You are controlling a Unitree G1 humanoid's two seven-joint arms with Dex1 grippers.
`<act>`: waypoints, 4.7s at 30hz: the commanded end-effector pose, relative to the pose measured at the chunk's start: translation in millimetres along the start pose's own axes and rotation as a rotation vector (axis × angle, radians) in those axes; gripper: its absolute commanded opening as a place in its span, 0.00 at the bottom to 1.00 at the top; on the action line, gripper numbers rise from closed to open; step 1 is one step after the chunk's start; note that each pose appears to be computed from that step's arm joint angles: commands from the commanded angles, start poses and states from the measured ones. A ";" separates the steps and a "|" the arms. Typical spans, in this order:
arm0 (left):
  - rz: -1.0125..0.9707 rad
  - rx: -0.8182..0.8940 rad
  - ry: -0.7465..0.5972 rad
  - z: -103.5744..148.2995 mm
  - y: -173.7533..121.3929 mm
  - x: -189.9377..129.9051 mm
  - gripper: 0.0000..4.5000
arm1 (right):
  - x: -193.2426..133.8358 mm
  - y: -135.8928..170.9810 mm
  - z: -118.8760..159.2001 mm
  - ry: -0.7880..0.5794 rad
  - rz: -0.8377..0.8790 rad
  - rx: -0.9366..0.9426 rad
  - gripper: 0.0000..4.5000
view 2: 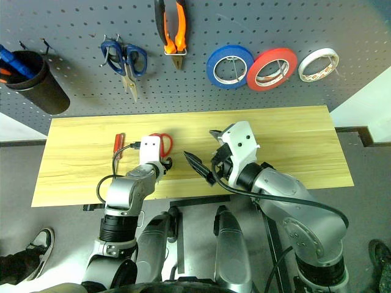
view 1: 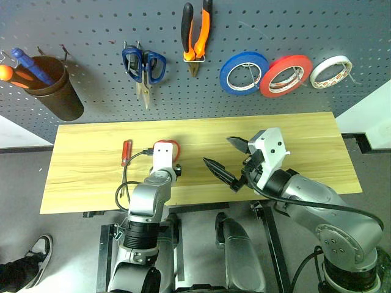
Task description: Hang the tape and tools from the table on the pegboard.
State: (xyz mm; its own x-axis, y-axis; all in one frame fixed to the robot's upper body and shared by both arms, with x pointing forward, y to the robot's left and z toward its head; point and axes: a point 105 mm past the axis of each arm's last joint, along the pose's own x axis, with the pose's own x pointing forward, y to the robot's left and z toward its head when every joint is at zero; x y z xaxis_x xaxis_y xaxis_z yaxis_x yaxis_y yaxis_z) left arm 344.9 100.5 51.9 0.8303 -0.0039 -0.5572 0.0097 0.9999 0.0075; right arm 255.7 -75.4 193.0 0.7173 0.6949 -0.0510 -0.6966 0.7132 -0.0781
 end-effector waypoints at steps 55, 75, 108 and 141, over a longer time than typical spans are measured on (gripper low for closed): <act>0.193 0.539 -1.392 95.5 5.1 -149.6 0.24 | -63.9 11.1 74.4 -0.503 0.155 -0.032 1.00; 0.383 0.540 -1.372 108.2 39.8 -143.6 0.24 | -59.2 7.0 62.8 -0.440 0.131 -0.057 1.00; 0.425 0.497 -1.189 138.5 40.6 -57.1 0.24 | -62.2 12.9 68.7 -0.462 0.160 -0.059 1.00; 0.156 0.132 -0.234 50.2 151.2 -32.8 0.91 | -61.6 13.5 50.8 -0.374 0.142 -0.066 1.00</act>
State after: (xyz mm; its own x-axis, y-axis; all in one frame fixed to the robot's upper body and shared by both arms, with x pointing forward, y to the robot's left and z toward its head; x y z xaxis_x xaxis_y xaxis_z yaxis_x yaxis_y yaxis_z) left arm 349.6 242.2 117.9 0.9611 0.1534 -0.2298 -0.0951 0.9645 0.2465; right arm 210.2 -108.1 237.8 0.5815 0.7662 0.2737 -0.7687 0.6276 -0.1238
